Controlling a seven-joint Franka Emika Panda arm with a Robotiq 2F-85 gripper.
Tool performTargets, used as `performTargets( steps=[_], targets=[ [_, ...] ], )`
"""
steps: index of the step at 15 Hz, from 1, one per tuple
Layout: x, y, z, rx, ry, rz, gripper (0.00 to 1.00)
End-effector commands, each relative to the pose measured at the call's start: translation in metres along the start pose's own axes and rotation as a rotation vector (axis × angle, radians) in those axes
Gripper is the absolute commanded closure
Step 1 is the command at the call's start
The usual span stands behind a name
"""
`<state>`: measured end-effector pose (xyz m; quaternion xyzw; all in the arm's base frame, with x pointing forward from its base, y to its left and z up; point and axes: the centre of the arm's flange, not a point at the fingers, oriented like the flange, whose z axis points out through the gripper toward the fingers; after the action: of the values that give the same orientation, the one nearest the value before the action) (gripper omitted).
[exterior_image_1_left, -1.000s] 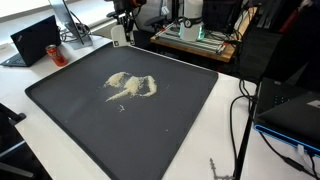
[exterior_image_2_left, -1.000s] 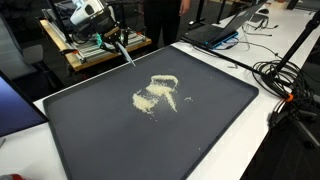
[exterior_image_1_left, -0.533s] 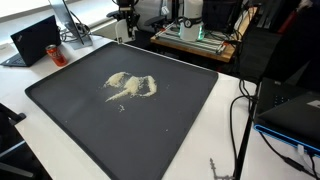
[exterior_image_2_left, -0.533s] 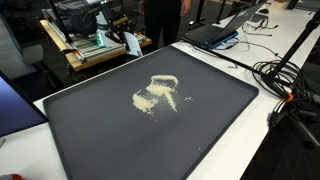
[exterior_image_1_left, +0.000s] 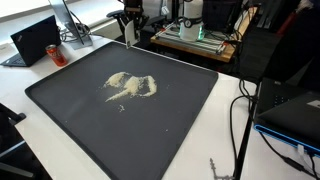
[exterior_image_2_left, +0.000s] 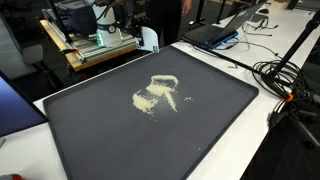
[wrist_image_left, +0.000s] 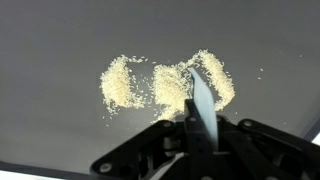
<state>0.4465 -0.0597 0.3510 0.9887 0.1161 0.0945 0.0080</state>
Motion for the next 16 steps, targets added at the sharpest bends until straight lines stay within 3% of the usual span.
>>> performTargets(
  steps=[1, 9, 16],
  targets=[
    [0.034, -0.005, 0.006, -0.016, -0.064, -0.055, 0.99],
    [0.087, -0.006, 0.048, -0.012, -0.103, -0.171, 0.99],
    [0.111, 0.012, 0.089, 0.004, -0.135, -0.154, 0.99]
  ],
)
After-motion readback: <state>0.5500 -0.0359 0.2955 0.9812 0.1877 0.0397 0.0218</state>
